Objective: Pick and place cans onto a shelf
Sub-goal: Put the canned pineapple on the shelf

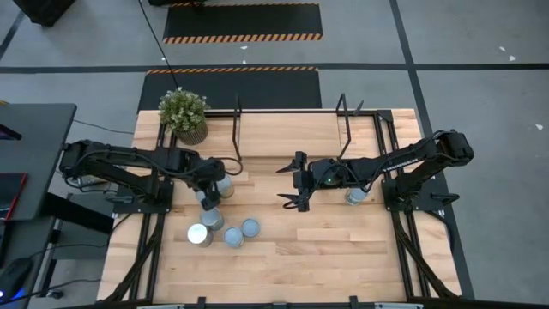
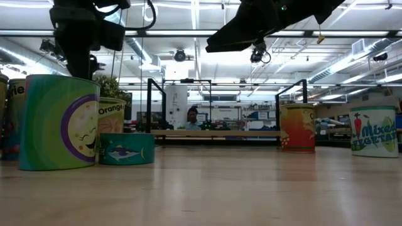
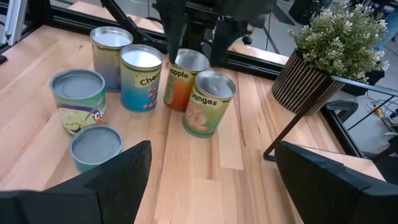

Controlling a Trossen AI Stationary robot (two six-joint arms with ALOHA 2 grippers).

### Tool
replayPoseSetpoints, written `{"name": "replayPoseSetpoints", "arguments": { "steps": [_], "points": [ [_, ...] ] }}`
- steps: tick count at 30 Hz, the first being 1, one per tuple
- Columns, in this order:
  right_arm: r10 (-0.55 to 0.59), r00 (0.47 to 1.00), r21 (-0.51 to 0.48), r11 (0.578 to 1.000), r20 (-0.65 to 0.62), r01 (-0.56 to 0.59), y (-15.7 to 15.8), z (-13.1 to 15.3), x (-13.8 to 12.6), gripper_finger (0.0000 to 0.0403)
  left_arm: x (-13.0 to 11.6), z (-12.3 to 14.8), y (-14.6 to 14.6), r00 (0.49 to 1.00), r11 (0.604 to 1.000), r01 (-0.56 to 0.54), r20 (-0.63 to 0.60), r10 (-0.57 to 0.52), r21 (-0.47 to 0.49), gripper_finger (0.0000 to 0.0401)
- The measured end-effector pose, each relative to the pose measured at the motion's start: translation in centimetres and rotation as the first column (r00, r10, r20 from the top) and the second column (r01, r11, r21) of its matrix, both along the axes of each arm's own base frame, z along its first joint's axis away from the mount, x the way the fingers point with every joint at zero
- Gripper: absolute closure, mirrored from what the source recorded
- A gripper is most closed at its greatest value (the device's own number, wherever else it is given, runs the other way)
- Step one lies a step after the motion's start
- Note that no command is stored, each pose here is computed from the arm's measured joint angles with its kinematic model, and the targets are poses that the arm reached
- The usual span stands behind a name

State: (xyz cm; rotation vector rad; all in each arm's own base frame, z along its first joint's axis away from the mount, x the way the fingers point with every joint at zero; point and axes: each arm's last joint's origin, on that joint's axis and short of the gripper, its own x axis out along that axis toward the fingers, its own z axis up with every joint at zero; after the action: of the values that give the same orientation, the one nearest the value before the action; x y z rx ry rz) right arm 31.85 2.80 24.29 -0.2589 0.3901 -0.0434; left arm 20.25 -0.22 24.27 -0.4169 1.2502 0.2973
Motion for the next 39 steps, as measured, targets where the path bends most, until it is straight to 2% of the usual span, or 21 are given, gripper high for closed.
{"name": "replayPoseSetpoints", "arguments": {
  "steps": [3, 10, 16, 26, 29, 35, 39],
  "points": [
    [-0.001, 1.0, 0.003, 1.0, 0.0, 0.001, 0.0, 0.0, 0.0, 0.0055, -0.4, 0.6, 0.0, 0.999, 1.0, -0.02, -0.04, 0.019, -0.01, 0.0044],
    [-0.001, 1.0, 0.002, 1.0, 0.003, 0.001, 0.0, 0.0, 0.0, 0.0055, -1.7, 2.9, -0.3, 0.985, 0.999, -0.015, -0.169, 0.021, 0.032, 0.0044],
    [-0.001, 1.0, 0.003, 1.0, 0.003, 0.001, 0.0, 0.0, 0.0, 0.0055, -2.8, 3.0, -1.5, 0.961, 0.998, -0.054, -0.271, 0.062, 0.035, 0.0044],
    [-0.001, 1.0, 0.003, 1.0, 0.009, 0.001, 0.0, 0.1, 0.0, 0.0055, -4.2, -0.8, -2.9, 0.92, 0.999, -0.025, -0.389, 0.036, 0.033, 0.0044],
    [-0.001, 1.0, 0.003, 1.0, 0.011, 0.001, 0.0, 0.1, 0.0, 0.0055, -4.1, -2.0, -2.9, 0.931, 0.999, -0.015, -0.363, 0.031, 0.047, 0.0044],
    [-0.001, 1.0, 0.005, 1.0, 0.011, 0.001, 0.0, 0.1, 0.0, 0.0055, -3.8, -2.8, -2.6, 0.95, 0.988, 0.008, -0.309, 0.042, 0.157, 0.0044],
    [0.0, 1.0, 0.005, 1.0, 0.011, 0.0, 0.0, 0.1, 0.0, 0.0055, -3.3, -3.0, -2.7, 0.965, 0.988, 0.024, -0.26, 0.016, 0.151, 0.0044]
  ]
}}
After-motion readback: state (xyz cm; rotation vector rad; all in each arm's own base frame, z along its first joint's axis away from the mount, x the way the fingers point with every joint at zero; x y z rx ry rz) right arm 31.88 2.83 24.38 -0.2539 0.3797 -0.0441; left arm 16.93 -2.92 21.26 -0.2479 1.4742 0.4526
